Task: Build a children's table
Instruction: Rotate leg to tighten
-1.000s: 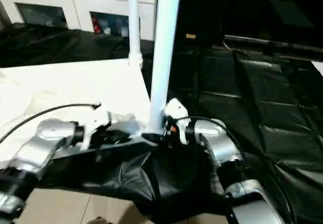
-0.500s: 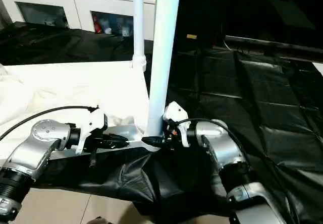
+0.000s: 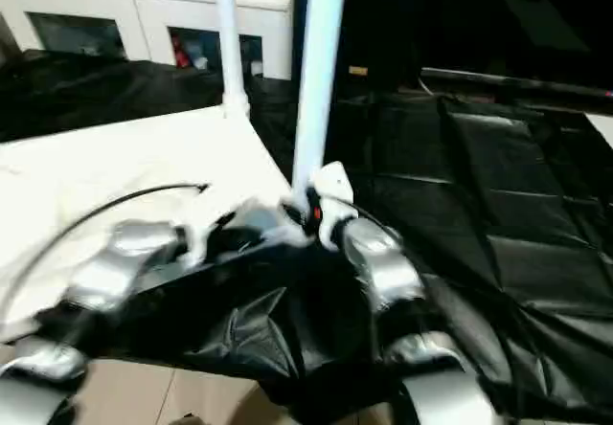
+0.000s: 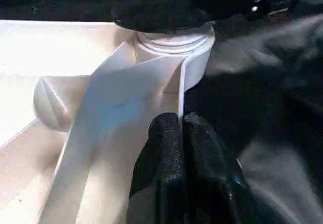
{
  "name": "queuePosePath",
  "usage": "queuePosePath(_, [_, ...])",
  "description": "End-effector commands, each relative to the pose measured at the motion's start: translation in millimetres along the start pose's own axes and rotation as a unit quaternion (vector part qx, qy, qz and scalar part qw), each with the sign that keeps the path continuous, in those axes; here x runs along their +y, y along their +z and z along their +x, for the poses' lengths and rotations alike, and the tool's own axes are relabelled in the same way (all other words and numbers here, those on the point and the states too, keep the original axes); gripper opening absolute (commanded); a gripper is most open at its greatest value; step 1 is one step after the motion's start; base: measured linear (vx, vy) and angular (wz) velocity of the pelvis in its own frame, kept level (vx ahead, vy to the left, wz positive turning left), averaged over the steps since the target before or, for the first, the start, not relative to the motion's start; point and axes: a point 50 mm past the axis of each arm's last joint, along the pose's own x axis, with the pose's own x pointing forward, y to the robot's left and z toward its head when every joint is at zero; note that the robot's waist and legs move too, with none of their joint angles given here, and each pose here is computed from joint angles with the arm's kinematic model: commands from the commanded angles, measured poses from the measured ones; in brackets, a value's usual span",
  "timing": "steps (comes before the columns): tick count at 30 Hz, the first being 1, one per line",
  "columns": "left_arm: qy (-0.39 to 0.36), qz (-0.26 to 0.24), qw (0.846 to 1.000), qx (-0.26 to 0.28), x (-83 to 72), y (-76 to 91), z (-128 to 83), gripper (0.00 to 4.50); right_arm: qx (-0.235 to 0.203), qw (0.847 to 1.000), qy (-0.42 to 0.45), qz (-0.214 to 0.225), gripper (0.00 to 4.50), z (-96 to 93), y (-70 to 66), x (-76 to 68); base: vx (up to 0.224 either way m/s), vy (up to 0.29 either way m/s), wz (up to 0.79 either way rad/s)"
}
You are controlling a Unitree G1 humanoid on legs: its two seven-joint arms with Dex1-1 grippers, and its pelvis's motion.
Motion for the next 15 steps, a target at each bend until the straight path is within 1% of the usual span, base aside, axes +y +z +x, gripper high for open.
queuePosePath(1, [0.03, 0.01, 0.999, -0.043, -0.6, 26.0, 13.7, 0.0, 0.034, 0.996, 0.086, 0.003, 2.1, 12.8, -16.2, 47.7, 0.0, 0.0, 0.0])
queuePosePath(2, [0.028, 0.013, 0.999, -0.041, -1.4, 25.9, 14.8, 0.0, 0.032, 0.995, 0.09, 0.008, 2.55, 13.5, -15.7, 49.4, 0.0, 0.0, 0.0])
queuePosePath(3, [0.029, 0.016, 0.999, -0.038, -1.7, 25.2, 15.2, 0.0, 0.03, 0.995, 0.094, 0.011, 2.67, 13.6, -15.1, 49.8, 0.0, 0.0, 0.0])
queuePosePath(5, [0.029, 0.019, 0.999, -0.036, -2.1, 23.8, 14.6, 0.0, 0.029, 0.994, 0.101, 0.015, 2.67, 13.4, -14.6, 50.0, 0.0, 0.0, 0.0])
queuePosePath(7, [0.028, 0.019, 0.999, -0.035, -1.6, 22.1, 12.5, 0.0, 0.03, 0.994, 0.107, 0.008, 2.97, 12.9, -14.4, 48.9, 0.0, 0.0, 0.0])
queuePosePath(8, [0.024, 0.022, 0.999, -0.036, -1.6, 21.3, 10.9, 0.0, 0.03, 0.994, 0.11, 0.003, 2.97, 12.3, -14.2, 47.4, 0.0, 0.0, 0.0])
queuePosePath(9, [0.018, 0.027, 0.999, -0.039, -1.5, 19.9, 8.0, 0.0, 0.024, 0.993, 0.116, -0.018, 3.11, 10.2, -12.5, 43.6, 0.0, 0.0, 0.0])
queuePosePath(10, [0.008, 0.032, 0.999, -0.043, -2.2, 19.2, 6.0, 0.0, 0.021, 0.992, 0.122, -0.031, 3.11, 8.1, -11.6, 40.5, 0.0, 0.0, 0.0])
queuePosePath(11, [0.006, 0.033, 0.998, -0.044, -2.3, 19.2, 5.8, 0.0, 0.021, 0.992, 0.124, -0.032, 3.11, 7.8, -11.5, 40.1, 0.0, 0.0, 0.0])
queuePosePath(15, [-0.034, 0.045, 0.997, -0.047, -3.4, 15.8, -4.4, 0.0, 0.019, 0.983, 0.174, -0.053, 3.11, -6.4, -10.6, 24.4, 0.0, 0.0, 0.0])
